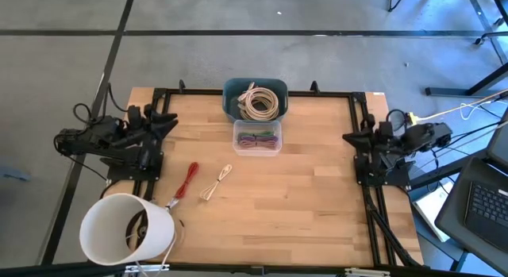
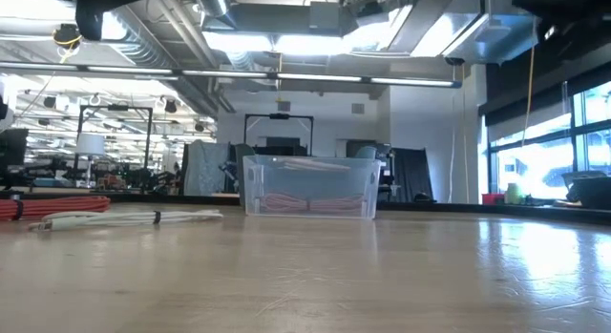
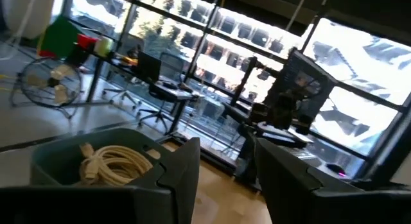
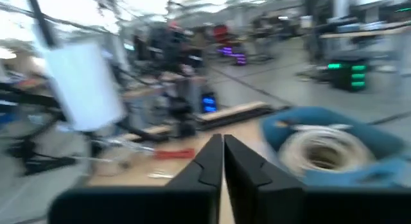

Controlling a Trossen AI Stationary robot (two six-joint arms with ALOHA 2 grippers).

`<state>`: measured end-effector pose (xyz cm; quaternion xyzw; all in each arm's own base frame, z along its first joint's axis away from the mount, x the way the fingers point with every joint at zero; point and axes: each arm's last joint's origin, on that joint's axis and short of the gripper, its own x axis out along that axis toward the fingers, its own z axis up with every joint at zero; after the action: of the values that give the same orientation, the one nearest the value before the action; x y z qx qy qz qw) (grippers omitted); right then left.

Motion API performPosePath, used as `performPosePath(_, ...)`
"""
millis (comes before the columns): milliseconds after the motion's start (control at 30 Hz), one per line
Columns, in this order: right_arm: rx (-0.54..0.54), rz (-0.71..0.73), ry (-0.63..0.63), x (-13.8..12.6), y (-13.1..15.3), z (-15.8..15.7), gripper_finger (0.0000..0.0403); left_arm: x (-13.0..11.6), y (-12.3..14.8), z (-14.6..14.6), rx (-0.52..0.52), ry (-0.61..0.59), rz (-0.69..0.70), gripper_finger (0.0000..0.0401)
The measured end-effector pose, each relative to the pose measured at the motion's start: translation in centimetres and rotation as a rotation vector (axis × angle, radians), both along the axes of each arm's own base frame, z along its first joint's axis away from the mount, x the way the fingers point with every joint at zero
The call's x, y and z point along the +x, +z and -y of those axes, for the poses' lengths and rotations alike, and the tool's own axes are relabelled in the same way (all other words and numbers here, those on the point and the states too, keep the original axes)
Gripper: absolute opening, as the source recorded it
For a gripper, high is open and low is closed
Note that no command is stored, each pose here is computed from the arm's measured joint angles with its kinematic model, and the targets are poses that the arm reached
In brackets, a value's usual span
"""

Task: Pick & Place USB Port
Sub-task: Put the red charger cable into the transparent bin

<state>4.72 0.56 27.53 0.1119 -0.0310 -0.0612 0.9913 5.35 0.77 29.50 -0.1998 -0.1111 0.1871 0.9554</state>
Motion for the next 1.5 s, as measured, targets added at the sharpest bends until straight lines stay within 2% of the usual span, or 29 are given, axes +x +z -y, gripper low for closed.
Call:
performPosePath(67,-0.037,-0.019,-0.057,-0.3,-0.5,0.3,0.0007,0.0,-0.1,-0.1,0.009,0.04,-0.018,0.0143)
performPosePath(200,-0.093,-0.072,-0.148,-0.4,-1.0,0.6,0.001,0.0,-0.1,-0.3,0.031,0.115,-0.039,0.0143)
performPosePath(367,-0.046,-0.091,-0.022,-0.1,-1.6,0.1,0.0003,0.0,-0.2,-0.3,0.046,0.115,-0.055,0.0143)
performPosePath(500,-0.015,-0.133,0.048,0.6,-2.9,-0.4,0.0003,0.1,-0.2,-0.1,0.088,0.066,-0.073,0.0143)
performPosePath(733,-0.005,-0.168,-0.024,1.1,-4.3,-0.5,0.0018,0.2,-1.2,0.0,0.125,0.015,-0.18,0.0143)
performPosePath(1033,-0.009,-0.172,-0.025,1.1,-4.4,-0.5,0.0029,0.4,-2.4,0.5,0.108,-0.17,-0.278,0.0143)
performPosePath(1100,-0.011,-0.173,-0.025,1.1,-4.4,-0.5,0.0029,0.3,-2.8,0.6,0.068,-0.221,-0.312,0.0143)
performPosePath(1300,-0.013,-0.173,-0.025,1.1,-4.4,-0.5,0.003,1.0,-4.9,1.1,-0.16,-0.334,-0.516,0.0143)
performPosePath(1500,-0.013,-0.173,-0.025,1.1,-4.4,-0.5,0.003,2.9,-6.4,1.7,-0.486,-0.324,-0.689,0.0143)
